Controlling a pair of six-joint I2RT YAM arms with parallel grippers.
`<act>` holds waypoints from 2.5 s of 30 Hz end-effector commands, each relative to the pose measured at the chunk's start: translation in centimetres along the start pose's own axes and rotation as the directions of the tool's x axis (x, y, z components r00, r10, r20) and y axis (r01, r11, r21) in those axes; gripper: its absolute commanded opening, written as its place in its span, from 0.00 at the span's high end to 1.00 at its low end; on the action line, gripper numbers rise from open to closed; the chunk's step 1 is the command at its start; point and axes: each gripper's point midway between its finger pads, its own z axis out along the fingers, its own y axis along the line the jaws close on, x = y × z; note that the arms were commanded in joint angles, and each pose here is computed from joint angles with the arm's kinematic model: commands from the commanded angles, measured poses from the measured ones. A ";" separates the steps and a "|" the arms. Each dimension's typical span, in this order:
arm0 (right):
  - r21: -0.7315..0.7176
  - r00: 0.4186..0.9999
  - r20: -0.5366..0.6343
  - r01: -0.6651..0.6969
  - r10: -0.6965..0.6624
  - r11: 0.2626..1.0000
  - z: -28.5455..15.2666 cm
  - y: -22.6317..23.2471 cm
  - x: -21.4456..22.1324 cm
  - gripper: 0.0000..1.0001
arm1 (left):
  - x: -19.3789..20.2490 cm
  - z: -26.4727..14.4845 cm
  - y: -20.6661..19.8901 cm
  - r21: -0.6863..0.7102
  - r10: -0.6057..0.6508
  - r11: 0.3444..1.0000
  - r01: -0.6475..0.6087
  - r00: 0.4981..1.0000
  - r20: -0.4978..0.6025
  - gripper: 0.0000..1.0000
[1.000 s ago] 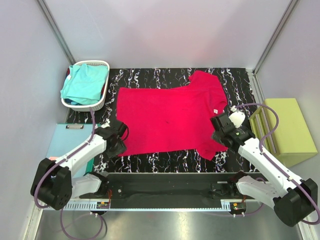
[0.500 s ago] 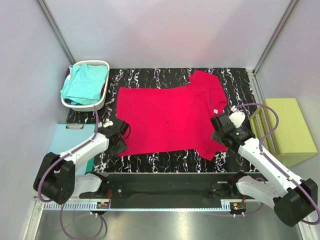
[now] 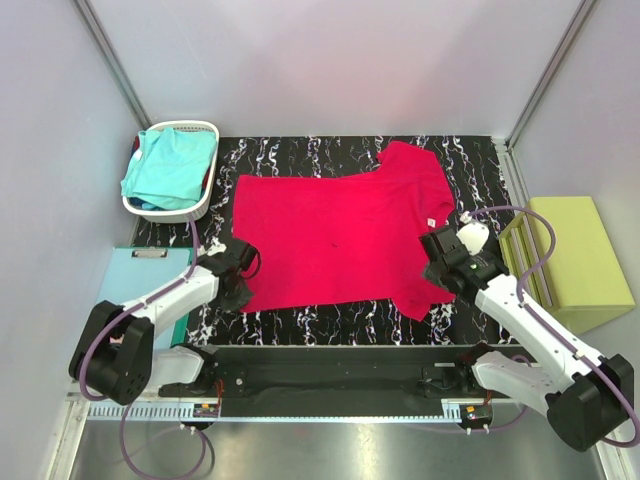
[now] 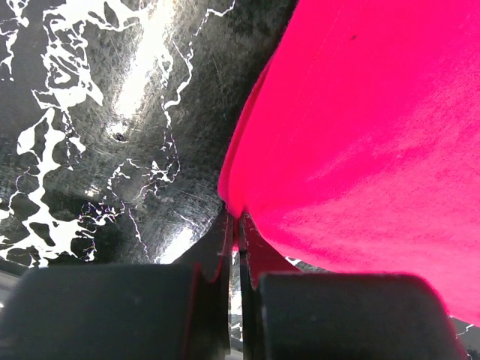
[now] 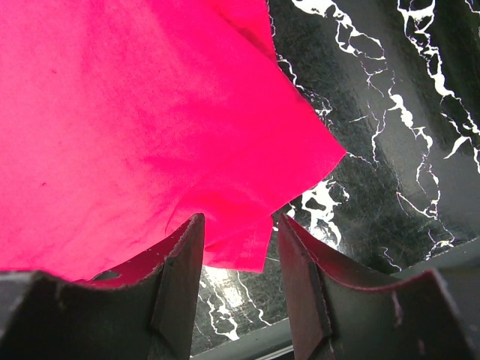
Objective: Fold and stack the t-shirts
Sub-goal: Grap the side of the flattened tshirt closest away from the robot with both arms
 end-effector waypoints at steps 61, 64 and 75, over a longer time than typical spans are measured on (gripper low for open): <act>0.226 0.957 -0.229 -0.123 0.176 0.966 5.4 -1.2 8.6 0.48 | -1.2 -2.6 1.5 -0.018 -0.012 1.000 0.012 1.000 0.006 1.00; 0.210 0.962 -0.209 -0.133 0.177 0.969 4.9 -0.9 7.7 0.48 | -1.2 -2.6 1.5 -0.015 -0.011 1.000 0.011 1.000 0.004 1.00; 0.175 0.970 -0.158 -0.158 0.186 0.972 3.3 -0.6 5.5 0.48 | -1.1 -2.4 1.3 -0.010 -0.004 1.000 0.004 1.000 0.000 1.00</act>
